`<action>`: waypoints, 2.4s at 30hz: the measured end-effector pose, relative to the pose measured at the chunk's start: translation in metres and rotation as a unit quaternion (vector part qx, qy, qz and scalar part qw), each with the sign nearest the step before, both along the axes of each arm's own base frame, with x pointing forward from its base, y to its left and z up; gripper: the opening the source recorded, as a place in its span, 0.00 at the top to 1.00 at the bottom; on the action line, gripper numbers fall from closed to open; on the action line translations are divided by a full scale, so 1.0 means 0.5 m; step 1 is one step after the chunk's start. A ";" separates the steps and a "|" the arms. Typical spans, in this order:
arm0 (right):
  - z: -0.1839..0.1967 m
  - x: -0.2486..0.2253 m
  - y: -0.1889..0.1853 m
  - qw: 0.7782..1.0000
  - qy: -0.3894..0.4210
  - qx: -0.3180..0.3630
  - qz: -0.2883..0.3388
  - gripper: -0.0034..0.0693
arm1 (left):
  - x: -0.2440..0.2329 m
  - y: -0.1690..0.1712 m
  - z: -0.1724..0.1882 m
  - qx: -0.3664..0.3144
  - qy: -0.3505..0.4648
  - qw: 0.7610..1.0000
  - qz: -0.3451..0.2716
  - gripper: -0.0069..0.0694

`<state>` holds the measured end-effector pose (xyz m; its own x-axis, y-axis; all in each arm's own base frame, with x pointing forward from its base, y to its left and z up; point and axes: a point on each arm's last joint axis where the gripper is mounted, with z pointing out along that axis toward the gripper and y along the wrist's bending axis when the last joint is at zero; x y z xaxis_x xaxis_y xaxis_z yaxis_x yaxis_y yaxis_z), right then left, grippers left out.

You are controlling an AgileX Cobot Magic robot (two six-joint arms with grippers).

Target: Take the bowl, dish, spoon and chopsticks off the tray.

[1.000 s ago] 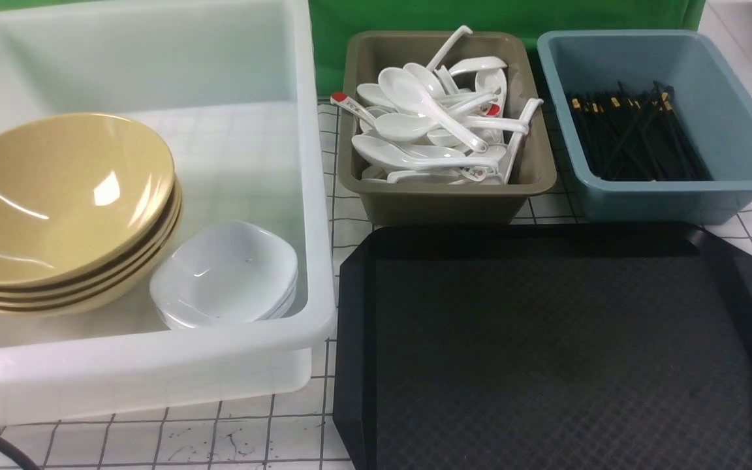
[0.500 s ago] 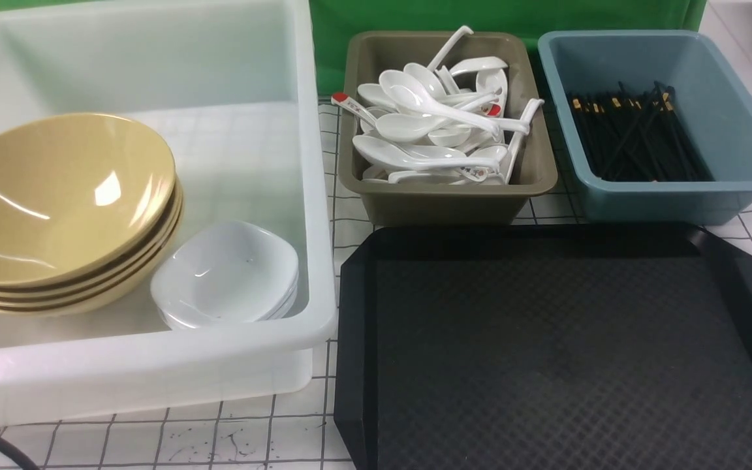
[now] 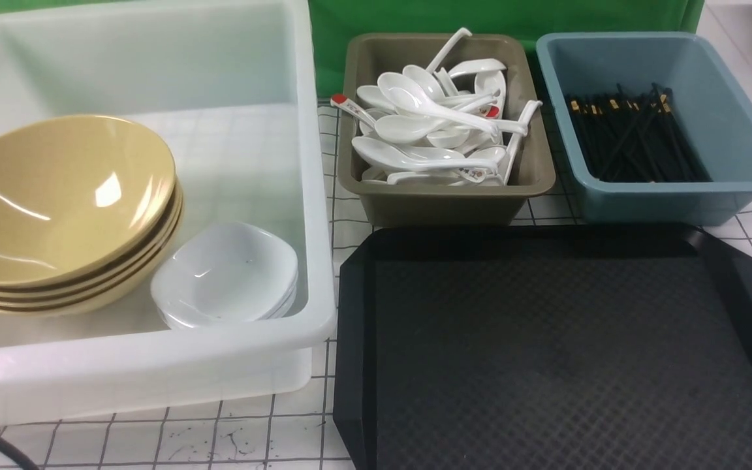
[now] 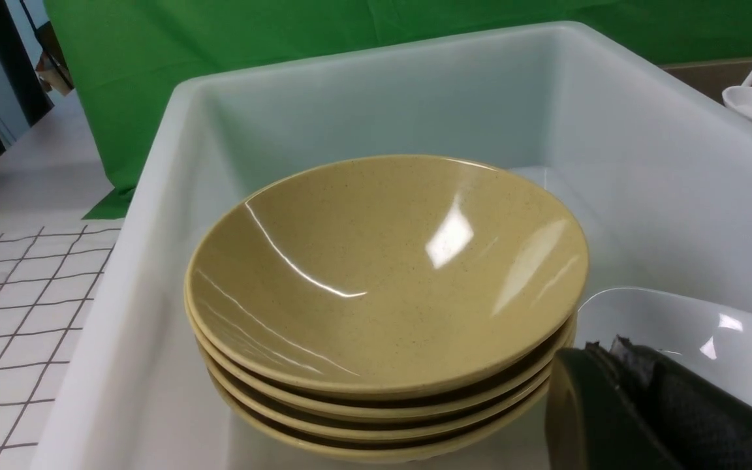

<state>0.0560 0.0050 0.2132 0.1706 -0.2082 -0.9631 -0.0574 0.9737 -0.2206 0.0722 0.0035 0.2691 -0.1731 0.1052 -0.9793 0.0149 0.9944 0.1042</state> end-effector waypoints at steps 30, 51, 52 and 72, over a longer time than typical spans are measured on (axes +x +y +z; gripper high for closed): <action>-0.074 -0.004 -0.016 0.976 0.197 0.058 -0.074 0.88 | 0.000 0.000 0.000 0.001 0.001 1.000 0.000 0.93; -0.074 -0.004 -0.016 0.976 0.198 0.058 -0.074 0.85 | -0.039 -0.005 -0.186 -0.076 0.049 0.996 0.026 0.93; -0.074 -0.004 -0.016 0.976 0.198 0.058 -0.074 0.85 | -0.039 -0.005 -0.187 -0.077 0.050 0.995 0.026 0.93; -0.074 -0.004 -0.016 0.976 0.198 0.058 -0.074 0.82 | -0.038 -0.007 -0.186 -0.068 0.041 0.997 0.017 0.93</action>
